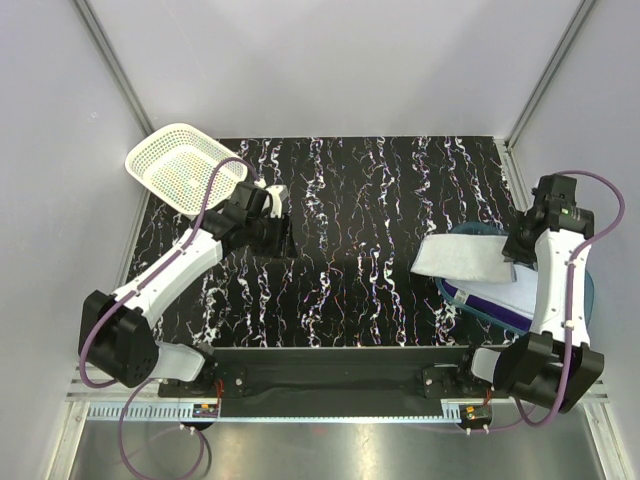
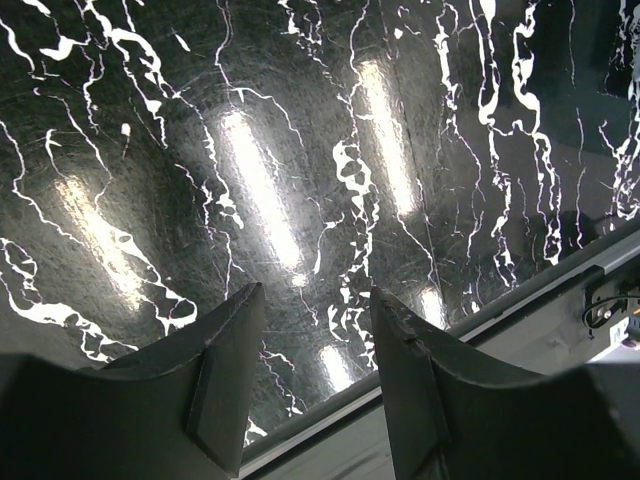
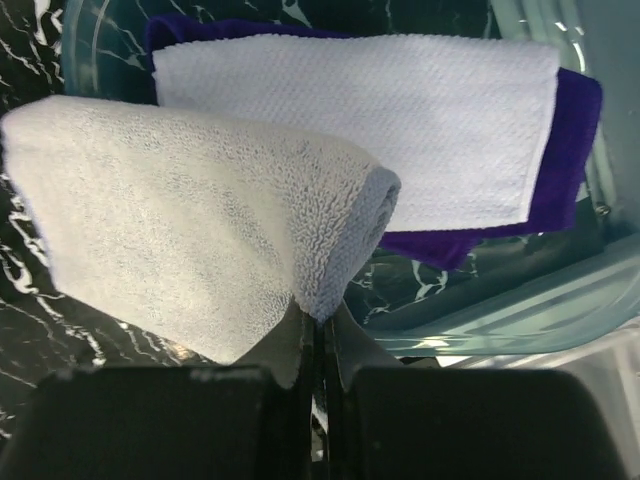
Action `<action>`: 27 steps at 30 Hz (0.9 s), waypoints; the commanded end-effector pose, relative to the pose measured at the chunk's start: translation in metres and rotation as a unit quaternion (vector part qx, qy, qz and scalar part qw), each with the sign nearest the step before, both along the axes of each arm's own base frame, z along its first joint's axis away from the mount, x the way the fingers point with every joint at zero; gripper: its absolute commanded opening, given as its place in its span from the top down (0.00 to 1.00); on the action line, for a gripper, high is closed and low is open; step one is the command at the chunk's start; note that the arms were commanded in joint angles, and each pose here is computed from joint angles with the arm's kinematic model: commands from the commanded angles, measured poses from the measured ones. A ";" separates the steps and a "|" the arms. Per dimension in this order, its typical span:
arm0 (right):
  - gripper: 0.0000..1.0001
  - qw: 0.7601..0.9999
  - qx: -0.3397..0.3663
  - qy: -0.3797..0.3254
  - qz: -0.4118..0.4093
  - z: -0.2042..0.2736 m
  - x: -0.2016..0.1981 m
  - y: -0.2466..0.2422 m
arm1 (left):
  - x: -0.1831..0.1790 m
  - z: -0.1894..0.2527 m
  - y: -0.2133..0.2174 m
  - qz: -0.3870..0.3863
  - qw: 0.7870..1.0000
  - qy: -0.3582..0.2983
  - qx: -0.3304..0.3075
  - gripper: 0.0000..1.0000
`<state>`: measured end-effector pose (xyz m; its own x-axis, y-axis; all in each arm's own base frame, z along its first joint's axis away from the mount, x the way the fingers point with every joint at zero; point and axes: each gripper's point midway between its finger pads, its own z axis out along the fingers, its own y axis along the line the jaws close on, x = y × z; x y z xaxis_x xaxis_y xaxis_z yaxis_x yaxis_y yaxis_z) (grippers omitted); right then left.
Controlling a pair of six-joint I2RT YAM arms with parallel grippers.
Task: Fold and stack the towels
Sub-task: Neatly place the folded towel into the bin
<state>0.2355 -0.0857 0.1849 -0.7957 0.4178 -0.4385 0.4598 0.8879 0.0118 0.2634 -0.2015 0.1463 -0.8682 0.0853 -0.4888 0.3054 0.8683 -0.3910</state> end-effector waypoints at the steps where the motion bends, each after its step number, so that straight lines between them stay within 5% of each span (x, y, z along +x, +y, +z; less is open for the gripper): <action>1: 1.00 0.997 -0.072 -0.013 0.021 0.010 -0.005 -0.025 | -0.001 0.015 -0.007 -0.017 0.999 -0.012 -0.025 0.49; 27: 1.00 0.986 -0.161 -0.002 -0.037 0.001 -0.024 -0.081 | 0.010 0.057 -0.031 -0.034 0.996 -0.035 -0.073 0.49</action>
